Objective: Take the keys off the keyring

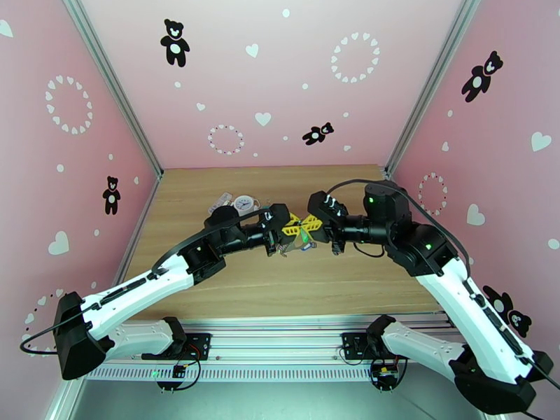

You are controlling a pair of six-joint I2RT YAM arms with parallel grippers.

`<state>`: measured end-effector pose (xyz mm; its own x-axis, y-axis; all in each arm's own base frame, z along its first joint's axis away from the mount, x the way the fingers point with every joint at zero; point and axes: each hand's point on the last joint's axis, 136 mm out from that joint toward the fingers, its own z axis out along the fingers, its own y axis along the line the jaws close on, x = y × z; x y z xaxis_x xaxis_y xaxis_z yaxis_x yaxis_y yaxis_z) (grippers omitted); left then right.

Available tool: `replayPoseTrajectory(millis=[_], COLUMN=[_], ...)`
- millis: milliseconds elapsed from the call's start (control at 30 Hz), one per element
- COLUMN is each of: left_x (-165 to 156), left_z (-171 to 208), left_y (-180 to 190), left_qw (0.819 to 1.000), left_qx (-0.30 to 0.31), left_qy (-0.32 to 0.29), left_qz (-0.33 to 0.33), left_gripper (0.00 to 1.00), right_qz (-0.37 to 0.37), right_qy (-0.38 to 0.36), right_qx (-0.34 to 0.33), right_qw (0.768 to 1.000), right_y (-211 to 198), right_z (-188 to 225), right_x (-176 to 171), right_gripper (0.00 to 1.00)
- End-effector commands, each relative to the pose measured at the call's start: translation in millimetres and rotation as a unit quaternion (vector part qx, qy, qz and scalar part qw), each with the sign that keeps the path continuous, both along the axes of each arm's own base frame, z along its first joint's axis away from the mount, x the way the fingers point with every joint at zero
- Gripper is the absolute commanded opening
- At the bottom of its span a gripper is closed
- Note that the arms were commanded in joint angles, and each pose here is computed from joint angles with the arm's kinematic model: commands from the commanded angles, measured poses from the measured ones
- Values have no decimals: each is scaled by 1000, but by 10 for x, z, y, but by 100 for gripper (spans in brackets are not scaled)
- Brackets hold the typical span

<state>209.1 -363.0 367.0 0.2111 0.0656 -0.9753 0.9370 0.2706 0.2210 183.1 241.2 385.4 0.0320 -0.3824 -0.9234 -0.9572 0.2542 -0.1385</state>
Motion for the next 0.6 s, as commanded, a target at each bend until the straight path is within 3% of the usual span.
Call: replayPoseTrajectory(millis=[0, 567], left_x=[-68, -280], left_z=[142, 78], left_y=[66, 72], left_qw=[999, 995], left_qx=[-25, -16], left_qy=[-26, -87], left_qz=[-4, -53], left_gripper=[33, 39], right_qz=[18, 67], right_qy=[-8, 48], right_qx=[37, 88], right_qw=[999, 993], right_y=[-5, -21], right_z=[239, 363], right_x=[-95, -160], right_gripper=[0, 0])
